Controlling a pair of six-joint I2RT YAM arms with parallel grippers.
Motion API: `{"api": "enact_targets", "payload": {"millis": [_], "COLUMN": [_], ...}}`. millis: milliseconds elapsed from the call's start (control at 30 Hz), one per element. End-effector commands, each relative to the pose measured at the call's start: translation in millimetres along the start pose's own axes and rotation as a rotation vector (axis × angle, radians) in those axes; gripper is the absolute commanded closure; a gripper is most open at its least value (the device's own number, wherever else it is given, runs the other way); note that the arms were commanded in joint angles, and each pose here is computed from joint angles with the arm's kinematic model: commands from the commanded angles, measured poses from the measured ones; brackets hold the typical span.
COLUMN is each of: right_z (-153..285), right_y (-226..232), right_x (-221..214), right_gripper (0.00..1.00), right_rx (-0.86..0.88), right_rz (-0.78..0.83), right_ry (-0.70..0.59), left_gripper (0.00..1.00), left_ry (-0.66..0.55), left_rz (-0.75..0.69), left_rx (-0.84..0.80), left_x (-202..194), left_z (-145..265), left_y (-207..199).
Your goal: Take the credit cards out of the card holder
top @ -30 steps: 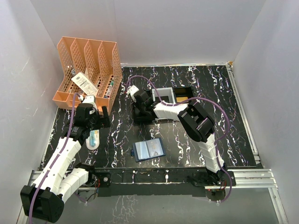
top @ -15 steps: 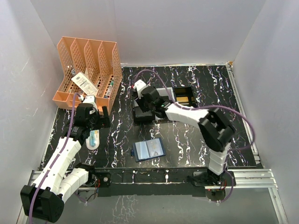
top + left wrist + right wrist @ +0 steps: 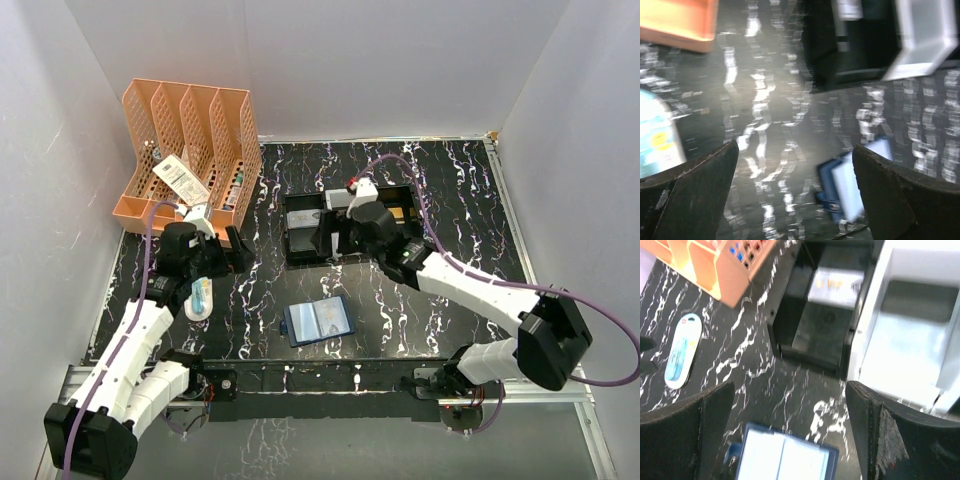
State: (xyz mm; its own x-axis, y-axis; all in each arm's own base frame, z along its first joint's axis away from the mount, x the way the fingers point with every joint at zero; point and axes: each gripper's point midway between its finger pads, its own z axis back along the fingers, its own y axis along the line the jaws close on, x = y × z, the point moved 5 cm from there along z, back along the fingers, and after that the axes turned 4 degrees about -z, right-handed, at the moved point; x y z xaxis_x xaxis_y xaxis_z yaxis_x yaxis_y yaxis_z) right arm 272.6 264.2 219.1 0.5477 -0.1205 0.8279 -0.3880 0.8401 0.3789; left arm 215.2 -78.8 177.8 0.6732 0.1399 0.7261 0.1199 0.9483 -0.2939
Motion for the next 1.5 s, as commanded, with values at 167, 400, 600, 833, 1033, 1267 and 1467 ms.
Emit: {"api": "enact_targets", "payload": {"millis": [167,400,600,833,1033,1267,1467], "right_z": [26.8,36.8,47.8,47.8,41.0,36.0,32.5], "right_y": [-11.7,-10.9,-15.4,-14.3,-18.7,-24.6,-23.7], "right_x": [-74.7,-112.5,-128.2,-140.4,-153.8,-167.6,-176.2], "right_gripper": [0.17,0.43,0.61,0.65,0.66,0.68,0.71], "right_rx": [0.004,0.050,0.041,0.063,0.067,0.065,0.084], "right_rz": [-0.384,-0.466,-0.467,-0.454,-0.418,-0.375,-0.369], "right_ry": [0.192,0.346,0.416,0.487,0.529,0.572,0.621], "left_gripper": [0.11,0.23,0.30,0.41,0.53,0.59,0.66], "left_ry": [0.136,0.293,0.310,0.347,0.338,0.333,0.337], "left_rz": [0.164,0.092,0.094,0.105,0.081,0.057,0.042], "left_rx": [-0.494,-0.406,-0.292,-0.148,-0.005,0.047,0.069], "left_x": [-17.9,-77.5,-106.9,-138.4,-162.6,-180.2,-184.5], "left_z": [9.7,-5.2,-13.9,-29.1,-39.1,-36.7,-33.2], "left_y": [-101.5,-142.5,-147.3,-136.6,-120.9,-103.2,-94.2]}}
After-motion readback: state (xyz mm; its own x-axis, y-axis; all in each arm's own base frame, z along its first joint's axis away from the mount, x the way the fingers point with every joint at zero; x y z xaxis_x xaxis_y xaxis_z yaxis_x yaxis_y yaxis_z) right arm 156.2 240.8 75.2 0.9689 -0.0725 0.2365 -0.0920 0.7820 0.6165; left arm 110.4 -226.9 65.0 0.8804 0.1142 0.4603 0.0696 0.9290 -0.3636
